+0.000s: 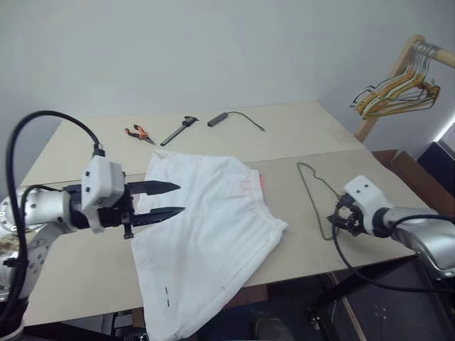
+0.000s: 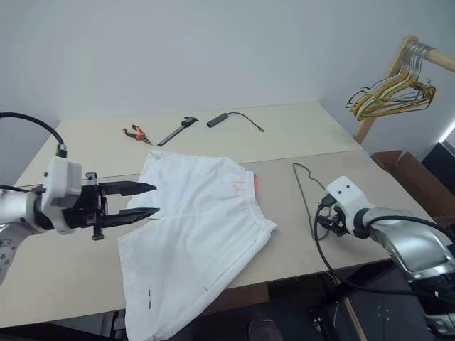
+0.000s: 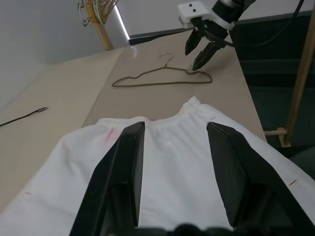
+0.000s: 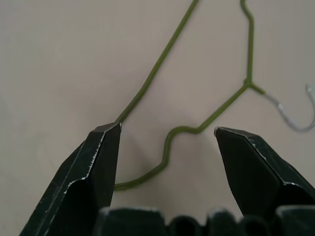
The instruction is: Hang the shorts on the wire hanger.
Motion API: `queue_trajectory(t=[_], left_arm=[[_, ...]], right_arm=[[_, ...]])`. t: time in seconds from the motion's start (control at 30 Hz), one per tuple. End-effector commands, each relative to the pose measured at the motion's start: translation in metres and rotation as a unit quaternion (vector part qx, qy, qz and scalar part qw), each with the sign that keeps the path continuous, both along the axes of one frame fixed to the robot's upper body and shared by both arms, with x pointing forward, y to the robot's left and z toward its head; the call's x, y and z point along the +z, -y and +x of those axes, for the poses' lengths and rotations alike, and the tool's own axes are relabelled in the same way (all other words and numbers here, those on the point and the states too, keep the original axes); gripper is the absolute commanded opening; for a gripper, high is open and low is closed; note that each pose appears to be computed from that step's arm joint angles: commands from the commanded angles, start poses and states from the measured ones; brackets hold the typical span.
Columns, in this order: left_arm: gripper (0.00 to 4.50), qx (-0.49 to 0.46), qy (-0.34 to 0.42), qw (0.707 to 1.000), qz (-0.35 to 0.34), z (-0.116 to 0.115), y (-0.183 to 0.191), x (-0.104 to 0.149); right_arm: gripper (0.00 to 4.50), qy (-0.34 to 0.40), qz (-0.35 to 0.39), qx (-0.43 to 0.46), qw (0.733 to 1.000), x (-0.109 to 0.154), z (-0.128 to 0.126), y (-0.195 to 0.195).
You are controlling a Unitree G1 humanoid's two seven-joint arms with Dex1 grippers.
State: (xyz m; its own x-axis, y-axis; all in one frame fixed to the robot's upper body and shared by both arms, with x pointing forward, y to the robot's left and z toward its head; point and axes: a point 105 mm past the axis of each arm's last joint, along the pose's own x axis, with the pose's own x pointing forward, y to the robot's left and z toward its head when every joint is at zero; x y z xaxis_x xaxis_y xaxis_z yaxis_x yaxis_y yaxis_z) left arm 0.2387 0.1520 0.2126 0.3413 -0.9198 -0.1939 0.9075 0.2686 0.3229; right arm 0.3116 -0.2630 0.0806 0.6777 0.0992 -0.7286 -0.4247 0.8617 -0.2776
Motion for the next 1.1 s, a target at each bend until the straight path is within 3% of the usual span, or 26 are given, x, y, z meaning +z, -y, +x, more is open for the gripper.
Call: queue_trajectory(t=[0.03, 0.17, 0.4, 0.6, 0.67, 0.73, 0.77, 0.83, 0.87, 1.0, 1.1], left_arm=[[2.19, -0.009, 0.021, 1.0, -0.009, 0.001, 0.008, 0.009], [2.19, -0.014, 0.027, 0.999, -0.011, 0.003, 0.011, 0.008], [2.19, -0.001, 0.032, 0.999, -0.015, 0.007, 0.009, 0.007], [2.19, 0.027, 0.049, 0.998, -0.028, 0.021, 0.006, 0.014], [2.19, 0.046, 0.059, 0.996, -0.047, 0.03, 0.009, 0.023], [2.19, 0.065, 0.062, 0.994, -0.07, 0.039, 0.012, 0.031], [2.19, 0.072, 0.06, 0.992, -0.079, 0.044, 0.013, 0.034], [2.19, 0.08, 0.039, 0.992, -0.092, 0.053, 0.015, 0.039], [2.19, 0.081, 0.031, 0.992, -0.095, 0.055, 0.016, 0.04], [2.19, 0.073, -0.013, 0.993, -0.09, 0.064, 0.019, 0.042], [2.19, 0.056, -0.058, 0.995, -0.066, 0.068, 0.022, 0.033]], right_arm=[[3.57, -0.032, -0.009, -0.03, 0.999, -0.006, 0.001, 0.009], [2.27, -0.066, -0.012, -0.061, 0.996, -0.024, 0.003, 0.019], [0.05, -0.031, -0.025, -0.067, 0.997, -0.012, 0.012, 0.023], [0.05, 0.116, -0.111, 0.016, 0.987, 0.031, 0.031, 0.01], [0.05, 0.222, -0.199, 0.087, 0.951, 0.057, 0.041, 0.0], [0.05, 0.326, -0.274, 0.157, 0.891, 0.082, 0.047, -0.016], [0.05, 0.37, -0.307, 0.193, 0.855, 0.092, 0.048, -0.025], [0.05, 0.433, -0.407, 0.288, 0.751, 0.105, 0.046, -0.044], [0.05, 0.446, -0.433, 0.321, 0.714, 0.105, 0.045, -0.05], [0.05, 0.515, -0.473, 0.372, 0.611, 0.116, 0.048, -0.066], [0.05, 0.559, -0.477, 0.383, 0.559, 0.128, 0.049, -0.076]])
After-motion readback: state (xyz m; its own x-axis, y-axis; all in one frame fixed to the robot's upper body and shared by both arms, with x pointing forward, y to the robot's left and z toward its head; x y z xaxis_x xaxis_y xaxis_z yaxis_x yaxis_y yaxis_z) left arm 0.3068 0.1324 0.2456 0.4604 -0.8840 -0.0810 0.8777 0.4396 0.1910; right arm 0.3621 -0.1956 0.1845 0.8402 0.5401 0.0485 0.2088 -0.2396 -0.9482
